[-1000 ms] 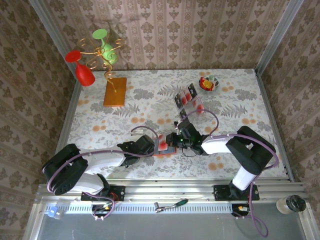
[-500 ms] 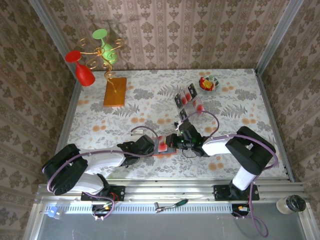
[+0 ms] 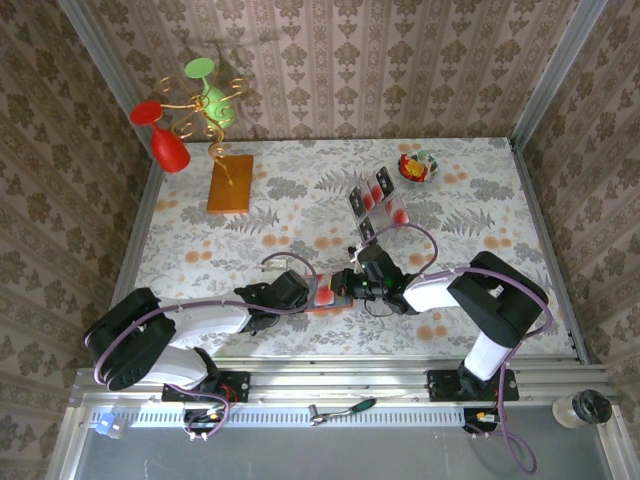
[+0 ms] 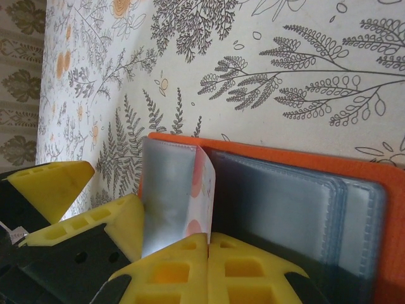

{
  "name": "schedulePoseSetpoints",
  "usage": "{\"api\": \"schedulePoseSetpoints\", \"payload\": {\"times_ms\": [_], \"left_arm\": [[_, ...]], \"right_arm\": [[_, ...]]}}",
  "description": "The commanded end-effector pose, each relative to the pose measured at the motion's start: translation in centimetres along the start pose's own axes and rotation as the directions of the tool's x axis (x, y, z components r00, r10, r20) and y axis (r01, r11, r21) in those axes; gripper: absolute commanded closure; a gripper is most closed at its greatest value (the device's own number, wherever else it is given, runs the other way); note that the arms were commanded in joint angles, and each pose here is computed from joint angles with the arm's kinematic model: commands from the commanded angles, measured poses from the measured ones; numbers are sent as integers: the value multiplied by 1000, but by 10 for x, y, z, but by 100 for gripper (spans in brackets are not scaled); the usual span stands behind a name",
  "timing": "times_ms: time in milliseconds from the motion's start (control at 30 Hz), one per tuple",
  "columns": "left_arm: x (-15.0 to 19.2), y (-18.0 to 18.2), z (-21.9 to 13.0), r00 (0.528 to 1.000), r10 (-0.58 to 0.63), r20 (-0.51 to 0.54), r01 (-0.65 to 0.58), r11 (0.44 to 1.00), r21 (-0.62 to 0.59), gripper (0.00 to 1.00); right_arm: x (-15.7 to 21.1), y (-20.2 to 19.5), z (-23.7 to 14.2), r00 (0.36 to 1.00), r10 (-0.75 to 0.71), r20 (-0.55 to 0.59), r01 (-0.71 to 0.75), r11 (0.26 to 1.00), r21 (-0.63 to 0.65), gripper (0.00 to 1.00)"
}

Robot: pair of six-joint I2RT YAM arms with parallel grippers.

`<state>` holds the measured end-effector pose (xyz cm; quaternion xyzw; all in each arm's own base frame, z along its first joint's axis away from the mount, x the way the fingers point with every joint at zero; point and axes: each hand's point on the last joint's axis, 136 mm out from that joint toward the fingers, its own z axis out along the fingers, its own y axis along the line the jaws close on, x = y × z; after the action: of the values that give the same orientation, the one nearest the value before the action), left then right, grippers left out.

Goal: Put the credit cards into the card holder

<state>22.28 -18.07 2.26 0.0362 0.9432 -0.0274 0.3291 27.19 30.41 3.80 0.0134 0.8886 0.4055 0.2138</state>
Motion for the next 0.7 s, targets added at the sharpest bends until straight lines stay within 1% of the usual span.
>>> {"api": "schedulePoseSetpoints", "payload": {"times_ms": [0, 667], "left_arm": [[19, 15, 1, 998, 41, -53, -43, 998, -50, 0], [17, 15, -1, 998, 41, -48, -44, 998, -52, 0]], "right_arm": [[20, -18, 3, 998, 22, -59, -19, 999, 43, 100], [28, -27, -5, 997, 24, -76, -18, 997, 81, 100]]}}
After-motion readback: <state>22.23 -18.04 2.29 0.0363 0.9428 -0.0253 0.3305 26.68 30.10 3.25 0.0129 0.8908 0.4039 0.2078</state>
